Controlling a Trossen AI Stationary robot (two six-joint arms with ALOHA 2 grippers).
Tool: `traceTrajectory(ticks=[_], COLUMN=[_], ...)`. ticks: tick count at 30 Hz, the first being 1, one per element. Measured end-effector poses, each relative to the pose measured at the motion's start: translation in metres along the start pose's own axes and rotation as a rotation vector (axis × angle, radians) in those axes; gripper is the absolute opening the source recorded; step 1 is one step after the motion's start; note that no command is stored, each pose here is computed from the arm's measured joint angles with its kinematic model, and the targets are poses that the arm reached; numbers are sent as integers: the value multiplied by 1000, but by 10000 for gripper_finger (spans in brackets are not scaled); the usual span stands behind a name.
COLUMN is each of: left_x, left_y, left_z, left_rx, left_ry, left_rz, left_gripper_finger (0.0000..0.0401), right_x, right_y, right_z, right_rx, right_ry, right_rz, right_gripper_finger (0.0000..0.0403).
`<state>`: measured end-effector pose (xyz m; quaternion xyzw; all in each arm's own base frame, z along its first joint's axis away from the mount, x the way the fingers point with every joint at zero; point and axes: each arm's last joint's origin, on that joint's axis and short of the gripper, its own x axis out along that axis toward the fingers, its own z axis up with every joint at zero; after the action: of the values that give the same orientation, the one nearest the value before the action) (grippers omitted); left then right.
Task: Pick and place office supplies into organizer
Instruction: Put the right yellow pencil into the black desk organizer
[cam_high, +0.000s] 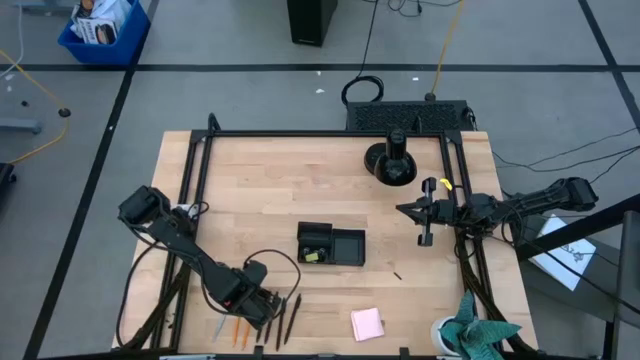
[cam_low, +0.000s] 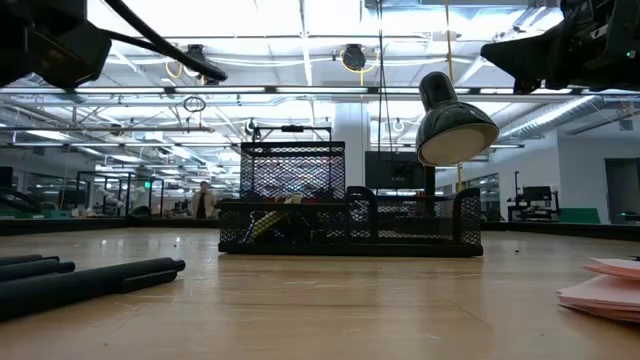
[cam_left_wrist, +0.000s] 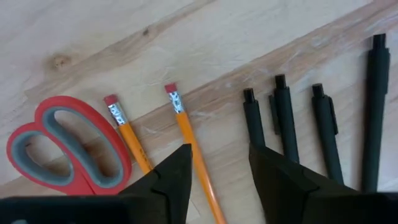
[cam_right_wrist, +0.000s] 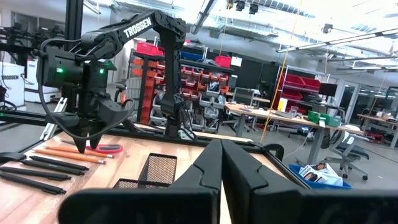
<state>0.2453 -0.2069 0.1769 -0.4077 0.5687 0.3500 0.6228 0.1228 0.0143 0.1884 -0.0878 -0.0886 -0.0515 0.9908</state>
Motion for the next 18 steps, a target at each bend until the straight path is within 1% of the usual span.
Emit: traceTrajectory(ticks=[6, 12, 18], left_x=[0, 13, 28], left_y=[0, 10, 15], left_z=[0, 2, 2], left_rx=[4, -2, -7], left_ry=[-2, -6, 27], left_rz=[-1, 33, -13], left_gripper_finger=[168, 168, 168], right_x=[0, 0, 0], right_y=[0, 0, 0], right_z=[0, 0, 0], right_rx=[-1, -1, -3], right_ry=[1, 1, 1], right_rz=[0, 0, 0], right_gripper_finger=[0, 0, 0])
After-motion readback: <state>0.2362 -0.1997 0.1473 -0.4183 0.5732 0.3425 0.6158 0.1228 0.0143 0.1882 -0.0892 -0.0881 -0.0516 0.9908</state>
